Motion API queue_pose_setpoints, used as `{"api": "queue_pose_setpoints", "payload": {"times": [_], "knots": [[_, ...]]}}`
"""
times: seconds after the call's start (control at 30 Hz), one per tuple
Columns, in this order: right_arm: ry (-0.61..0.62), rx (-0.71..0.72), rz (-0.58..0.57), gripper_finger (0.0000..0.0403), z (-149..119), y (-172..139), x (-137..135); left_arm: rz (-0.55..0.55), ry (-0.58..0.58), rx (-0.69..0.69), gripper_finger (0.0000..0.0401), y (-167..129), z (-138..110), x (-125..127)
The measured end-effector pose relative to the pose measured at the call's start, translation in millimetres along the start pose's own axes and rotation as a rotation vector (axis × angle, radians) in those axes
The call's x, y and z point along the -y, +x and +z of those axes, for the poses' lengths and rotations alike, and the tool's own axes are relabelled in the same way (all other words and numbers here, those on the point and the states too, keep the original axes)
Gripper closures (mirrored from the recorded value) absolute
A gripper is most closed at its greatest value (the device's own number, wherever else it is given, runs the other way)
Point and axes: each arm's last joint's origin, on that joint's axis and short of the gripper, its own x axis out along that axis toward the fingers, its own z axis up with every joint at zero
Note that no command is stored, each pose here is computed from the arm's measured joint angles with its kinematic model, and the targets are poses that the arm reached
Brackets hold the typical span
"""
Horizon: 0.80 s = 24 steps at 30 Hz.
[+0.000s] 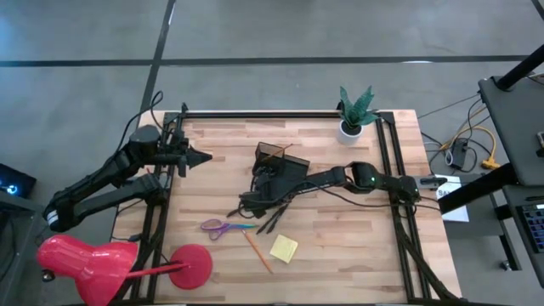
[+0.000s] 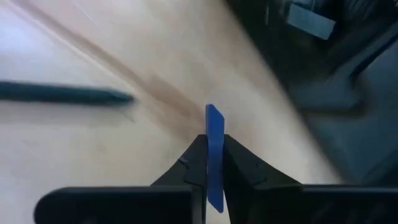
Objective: Pick and place office supplies into organizer
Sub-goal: Put the blue eraser into the desk organizer
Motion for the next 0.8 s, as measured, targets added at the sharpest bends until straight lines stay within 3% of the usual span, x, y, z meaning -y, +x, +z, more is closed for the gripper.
{"api": "queue_pose_setpoints", "payload": {"times": [0.2, 0.27, 0.37, 0.43, 0.6, 0.8], "knots": [[-0.139, 0.199, 0.113, 0.0387, 29, -76, 10, 0.000, 0.001, 0.001, 0.0401, 0, 0, 0], [-0.202, 0.208, 0.134, 0.0387, 46, -84, 19, 0.000, 0.001, 0.002, 0.0401, 0, 0, 0], [-0.288, 0.098, 0.227, 0.0388, 72, -73, 35, -0.001, 0.001, 0.002, 0.0401, 0, 0, 0], [-0.279, 0.041, 0.266, 0.0388, 85, -64, 47, -0.001, 0.001, 0.002, 0.0401, 0, 0, 0], [-0.231, -0.024, 0.248, 0.0389, 104, -42, 71, -0.003, 0.003, 0.005, 0.0401, -1, 0, 1], [-0.258, -0.037, 0.255, 0.0389, 108, -36, 76, -0.006, 0.007, 0.010, 0.0401, -2, 0, 1]]}}
